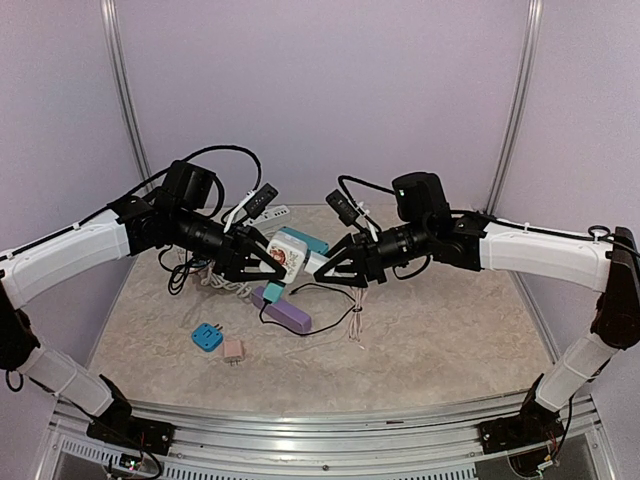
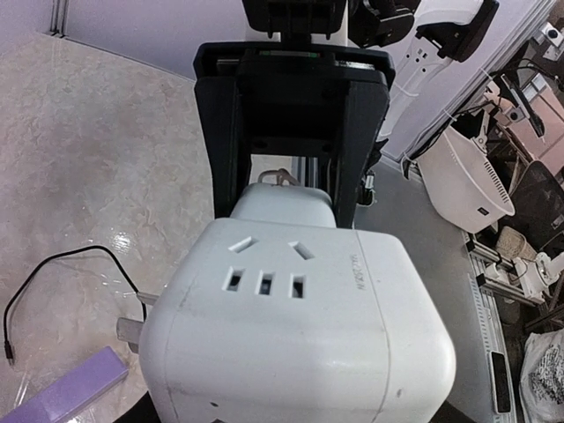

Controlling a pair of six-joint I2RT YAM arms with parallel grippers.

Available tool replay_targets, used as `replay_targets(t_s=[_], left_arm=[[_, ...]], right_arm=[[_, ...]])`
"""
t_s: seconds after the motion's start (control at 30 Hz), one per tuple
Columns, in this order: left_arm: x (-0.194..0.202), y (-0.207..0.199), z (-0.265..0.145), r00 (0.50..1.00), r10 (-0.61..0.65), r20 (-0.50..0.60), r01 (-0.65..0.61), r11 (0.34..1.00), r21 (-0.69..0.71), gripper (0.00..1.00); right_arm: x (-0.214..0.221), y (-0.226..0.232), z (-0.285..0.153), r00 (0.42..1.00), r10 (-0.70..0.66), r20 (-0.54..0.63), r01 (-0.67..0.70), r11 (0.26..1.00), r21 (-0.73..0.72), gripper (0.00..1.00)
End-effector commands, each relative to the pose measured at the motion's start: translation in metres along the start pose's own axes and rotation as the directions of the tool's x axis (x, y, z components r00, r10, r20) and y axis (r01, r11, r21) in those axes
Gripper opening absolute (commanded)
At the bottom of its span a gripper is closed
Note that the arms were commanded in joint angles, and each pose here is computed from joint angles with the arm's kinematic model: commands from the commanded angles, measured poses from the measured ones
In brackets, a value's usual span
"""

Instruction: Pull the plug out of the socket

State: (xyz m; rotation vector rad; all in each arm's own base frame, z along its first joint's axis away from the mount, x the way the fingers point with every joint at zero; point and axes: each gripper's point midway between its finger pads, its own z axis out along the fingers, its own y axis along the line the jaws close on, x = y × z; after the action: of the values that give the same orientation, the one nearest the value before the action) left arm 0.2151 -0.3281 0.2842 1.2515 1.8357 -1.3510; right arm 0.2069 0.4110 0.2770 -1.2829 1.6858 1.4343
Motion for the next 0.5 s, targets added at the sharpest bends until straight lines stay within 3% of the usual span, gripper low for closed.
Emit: replay_targets(t_s=[0.0, 0.3, 0.47], left_arm=[[-0.012, 0.020, -0.005, 0.999, 0.035, 0.031, -0.031, 0.993, -0.118, 0.05], [-0.005, 0.048, -0.003, 1.000, -0.007, -0.009, 0.004, 0.960, -0.279, 0.05], [-0.004, 0.048, -0.002, 1.000, -0.012, -0.012, 0.008, 0.963, -0.271, 0.05]], right_arm=[[0.002, 0.006, 0.000, 1.000, 0.025, -0.018, -0.025, 1.000, 0.004, 0.00], [0.006, -0.017, 0.003, 0.995, 0.092, -0.024, -0.090, 0.992, 0.086, 0.00], [0.006, -0.020, 0.003, 0.994, 0.104, -0.019, -0.102, 0.991, 0.083, 0.00]])
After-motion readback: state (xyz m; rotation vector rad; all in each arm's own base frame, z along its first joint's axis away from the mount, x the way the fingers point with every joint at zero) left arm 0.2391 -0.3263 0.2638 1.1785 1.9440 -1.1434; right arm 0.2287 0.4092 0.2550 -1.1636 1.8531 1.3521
